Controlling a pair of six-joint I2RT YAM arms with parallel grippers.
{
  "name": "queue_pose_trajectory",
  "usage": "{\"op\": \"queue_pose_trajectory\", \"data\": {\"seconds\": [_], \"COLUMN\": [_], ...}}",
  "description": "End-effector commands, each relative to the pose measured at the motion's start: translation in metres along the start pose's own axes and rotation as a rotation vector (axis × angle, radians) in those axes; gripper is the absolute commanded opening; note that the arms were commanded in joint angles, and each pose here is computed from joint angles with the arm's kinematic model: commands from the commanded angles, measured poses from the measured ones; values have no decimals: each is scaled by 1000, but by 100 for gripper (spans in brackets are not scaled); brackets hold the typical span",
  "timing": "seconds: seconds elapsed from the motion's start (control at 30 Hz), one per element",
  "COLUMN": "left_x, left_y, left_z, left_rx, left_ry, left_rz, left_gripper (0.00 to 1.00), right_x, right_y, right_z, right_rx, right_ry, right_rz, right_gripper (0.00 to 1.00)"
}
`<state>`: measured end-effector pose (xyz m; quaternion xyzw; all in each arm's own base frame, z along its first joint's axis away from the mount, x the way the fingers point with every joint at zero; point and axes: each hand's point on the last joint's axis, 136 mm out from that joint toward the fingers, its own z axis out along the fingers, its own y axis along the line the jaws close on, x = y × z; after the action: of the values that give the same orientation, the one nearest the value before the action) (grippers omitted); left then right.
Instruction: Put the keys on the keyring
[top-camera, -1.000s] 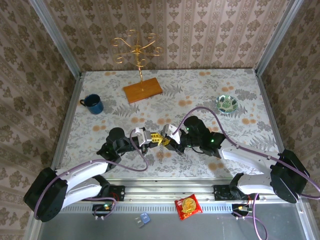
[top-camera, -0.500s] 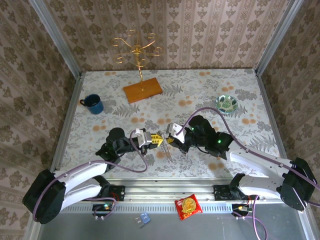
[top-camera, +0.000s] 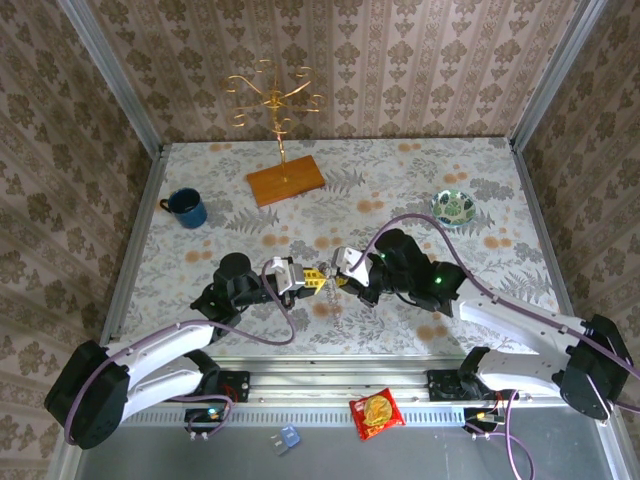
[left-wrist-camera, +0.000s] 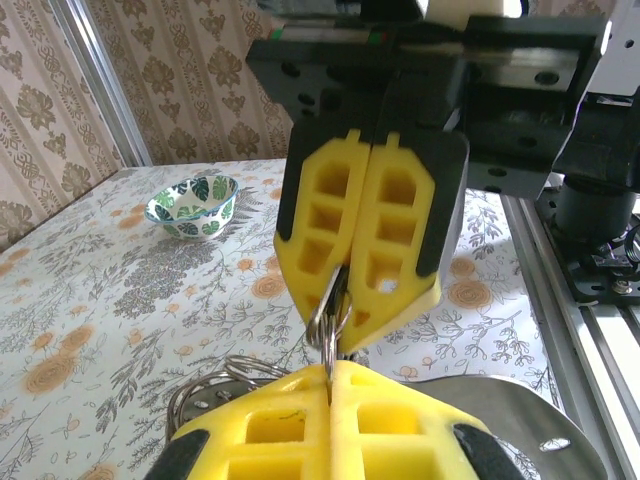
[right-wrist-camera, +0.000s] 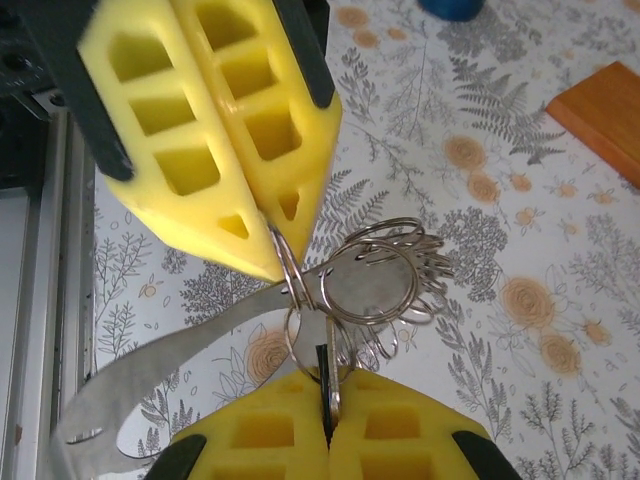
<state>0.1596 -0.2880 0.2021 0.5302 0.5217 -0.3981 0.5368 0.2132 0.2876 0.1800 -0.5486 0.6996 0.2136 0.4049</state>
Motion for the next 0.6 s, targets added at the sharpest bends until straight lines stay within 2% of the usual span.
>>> {"op": "queue_pose_trajectory", "data": {"seconds": [0.0,0.27,0.57], "left_x": [-24,-20,-8], "left_y": [4,6,7], "left_z": [-1,-1,-1], "left_rx": [3,-8,-19], "left_ry": [-71,-58,-6], "left_rz": [50,46,41], "left_gripper": [0,0,0], "right_x": [-2,-14,-19], "right_y": [9,12,-21], "right_z": [7,14,-11], "right_rx": [-53,-68,148], "right_ry": [33,-4,9], "right_rz": [4,-1,-90], "right_gripper": [0,0,0]}}
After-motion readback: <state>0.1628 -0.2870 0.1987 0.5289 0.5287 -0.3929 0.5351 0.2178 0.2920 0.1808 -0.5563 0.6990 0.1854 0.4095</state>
